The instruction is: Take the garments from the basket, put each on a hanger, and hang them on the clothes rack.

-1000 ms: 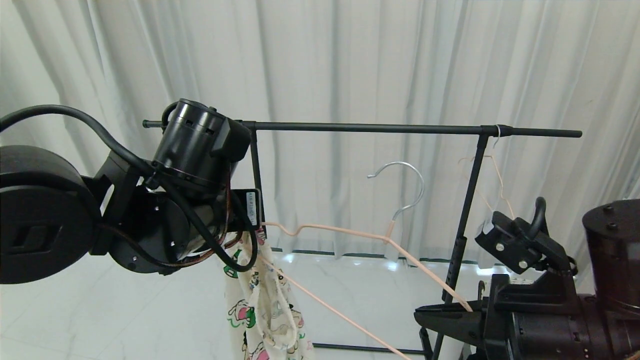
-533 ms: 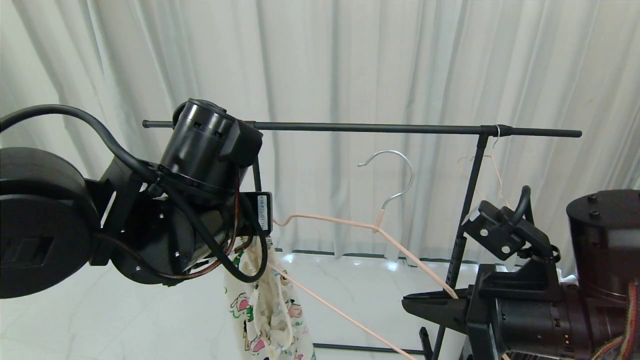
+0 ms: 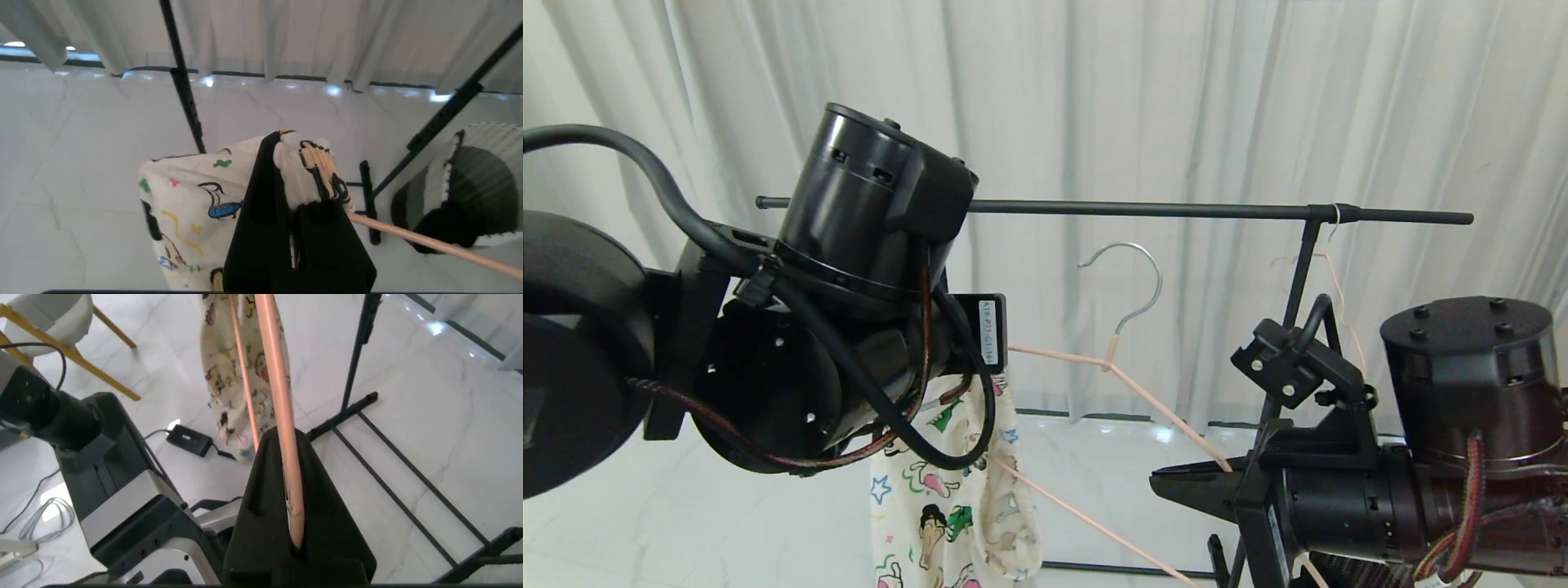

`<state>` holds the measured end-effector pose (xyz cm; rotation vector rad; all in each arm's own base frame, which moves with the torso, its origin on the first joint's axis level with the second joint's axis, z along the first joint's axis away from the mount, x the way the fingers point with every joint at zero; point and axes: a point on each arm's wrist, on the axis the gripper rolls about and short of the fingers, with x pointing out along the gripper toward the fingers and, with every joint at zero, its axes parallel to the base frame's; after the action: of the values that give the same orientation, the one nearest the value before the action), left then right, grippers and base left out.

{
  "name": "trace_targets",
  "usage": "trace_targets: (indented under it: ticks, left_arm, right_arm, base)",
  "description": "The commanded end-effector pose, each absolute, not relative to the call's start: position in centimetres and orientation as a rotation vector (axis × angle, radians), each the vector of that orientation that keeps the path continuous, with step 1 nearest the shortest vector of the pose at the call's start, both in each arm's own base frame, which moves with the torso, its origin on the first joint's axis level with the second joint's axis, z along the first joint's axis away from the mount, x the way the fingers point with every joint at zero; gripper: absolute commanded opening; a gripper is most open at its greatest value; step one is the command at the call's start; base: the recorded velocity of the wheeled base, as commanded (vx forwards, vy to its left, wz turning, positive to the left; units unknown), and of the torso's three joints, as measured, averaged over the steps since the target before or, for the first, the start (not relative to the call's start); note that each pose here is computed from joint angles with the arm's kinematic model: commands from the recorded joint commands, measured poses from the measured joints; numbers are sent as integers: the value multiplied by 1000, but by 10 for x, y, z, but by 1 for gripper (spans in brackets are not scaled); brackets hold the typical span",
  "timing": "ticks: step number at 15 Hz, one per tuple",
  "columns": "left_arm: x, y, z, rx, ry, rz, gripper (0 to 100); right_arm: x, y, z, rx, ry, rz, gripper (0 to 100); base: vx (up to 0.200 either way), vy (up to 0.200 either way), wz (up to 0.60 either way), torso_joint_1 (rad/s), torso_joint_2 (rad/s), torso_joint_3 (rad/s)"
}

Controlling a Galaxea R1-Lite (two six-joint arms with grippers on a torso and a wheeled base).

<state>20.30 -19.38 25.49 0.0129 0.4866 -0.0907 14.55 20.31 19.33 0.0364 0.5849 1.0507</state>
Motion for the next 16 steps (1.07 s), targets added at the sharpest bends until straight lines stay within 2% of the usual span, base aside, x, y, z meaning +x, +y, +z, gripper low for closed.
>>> trace_targets:
  ticks: [1,10,16]
  left_arm:
    - [195,-203,258,13,481,-138,0]
    - [178,-227,267,-11,477,-281,0]
    - [178,-229,264,-5,478,-276,0]
  right_arm:
    - [147,210,191,32,590,1061,0]
    - [151,228,189,30,585,1091,0]
    - [153,230,190,27,567,1042,0]
  base:
    - [0,0,0,0,0,0]
    - [0,0,0,0,0,0]
    - [0,0,0,0,0,0]
